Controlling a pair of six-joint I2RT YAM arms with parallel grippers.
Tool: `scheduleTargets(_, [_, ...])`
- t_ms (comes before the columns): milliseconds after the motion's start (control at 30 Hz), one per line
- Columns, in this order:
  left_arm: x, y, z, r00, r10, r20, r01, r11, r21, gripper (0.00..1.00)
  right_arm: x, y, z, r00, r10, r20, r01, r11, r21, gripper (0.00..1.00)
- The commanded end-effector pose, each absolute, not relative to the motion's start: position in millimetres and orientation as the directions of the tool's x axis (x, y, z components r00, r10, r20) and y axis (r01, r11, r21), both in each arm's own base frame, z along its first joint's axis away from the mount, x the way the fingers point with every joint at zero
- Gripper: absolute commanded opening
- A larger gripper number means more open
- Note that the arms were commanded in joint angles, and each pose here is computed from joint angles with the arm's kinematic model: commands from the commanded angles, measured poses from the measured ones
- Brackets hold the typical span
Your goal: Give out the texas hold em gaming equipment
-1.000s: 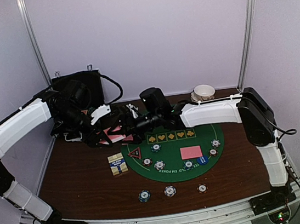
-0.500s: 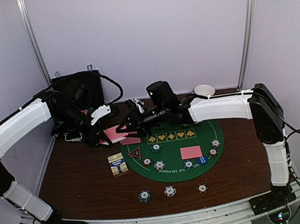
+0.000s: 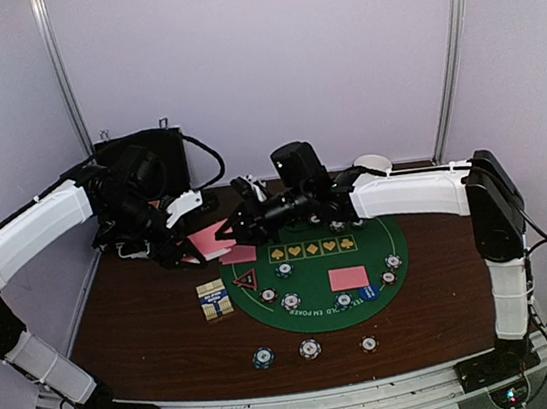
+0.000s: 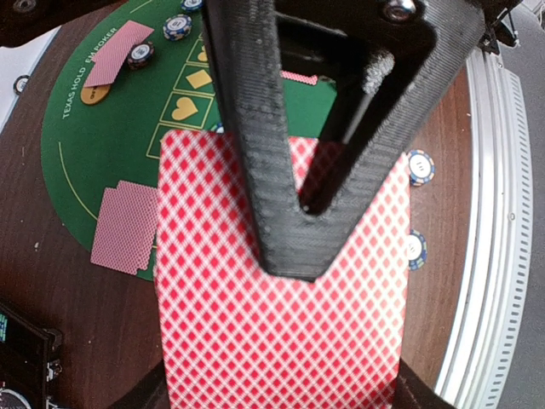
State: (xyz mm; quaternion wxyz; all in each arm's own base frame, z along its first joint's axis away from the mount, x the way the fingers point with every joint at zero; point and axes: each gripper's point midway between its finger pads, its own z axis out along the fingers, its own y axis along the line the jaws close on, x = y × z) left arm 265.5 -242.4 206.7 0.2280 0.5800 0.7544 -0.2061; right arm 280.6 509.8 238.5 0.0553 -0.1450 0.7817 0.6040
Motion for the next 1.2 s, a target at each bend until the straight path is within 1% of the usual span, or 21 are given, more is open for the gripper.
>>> scheduleTargets(0, [269.8, -239.5, 218.9, -0.207, 0.764, -0.611, 0.966, 0.258, -0.005, 0.00, 275.4, 496.5, 251.4, -0.947, -0.169, -0.274, -0.309, 0.229, 0.923, 0.09])
scheduleTargets(200, [270.7, -238.5, 215.3, -0.213, 0.770, -0.602, 0.965, 0.262, -0.006, 0.00, 277.0, 489.0, 251.4, -0.948, -0.165, -0.271, -0.305, 0.240, 0.921, 0.05])
scheduleTargets(300, [270.7, -238.2, 214.5, -0.214, 0.771, -0.600, 0.965, 0.263, -0.006, 0.00, 276.3, 485.9, 251.6, -0.948, -0.165, -0.270, -0.305, 0.247, 0.920, 0.05])
scheduleTargets(367, [270.7, -238.1, 214.2, -0.211, 0.772, -0.599, 0.965, 0.261, -0.004, 0.00, 274.9, 485.3, 250.7, -0.949, -0.170, -0.266, -0.302, 0.247, 0.921, 0.09])
scheduleTargets(433, [270.7, -237.7, 213.4, -0.209, 0.774, -0.597, 0.966, 0.260, -0.002, 0.00, 275.0, 484.8, 249.6, -0.950, -0.169, -0.263, -0.299, 0.249, 0.921, 0.16])
scheduleTargets(533, [270.4, -237.6, 213.8, -0.210, 0.773, -0.598, 0.966, 0.259, -0.004, 0.00, 275.4, 485.9, 250.3, -0.952, -0.165, -0.258, -0.292, 0.238, 0.926, 0.18])
scheduleTargets(567, [270.2, -237.9, 214.0, -0.209, 0.773, -0.599, 0.966, 0.258, -0.004, 0.00, 275.5, 486.6, 250.9, -0.953, -0.163, -0.255, -0.289, 0.233, 0.929, 0.17])
scheduleTargets(700, [270.4, -236.9, 212.8, -0.210, 0.776, -0.595, 0.965, 0.261, -0.001, 0.00, 275.3, 486.3, 255.3, -0.953, -0.163, -0.254, -0.286, 0.221, 0.932, 0.11])
scheduleTargets(933, [270.5, -234.4, 208.1, -0.210, 0.786, -0.582, 0.965, 0.261, 0.005, 0.00, 280.9, 465.7, 257.2, -0.955, -0.146, -0.257, -0.287, 0.255, 0.923, 0.00])
scheduleTargets(1167, [270.7, -234.5, 208.6, -0.207, 0.786, -0.582, 0.966, 0.260, 0.007, 0.00, 286.9, 430.2, 249.1, -0.964, -0.110, -0.240, -0.263, 0.295, 0.919, 0.00])
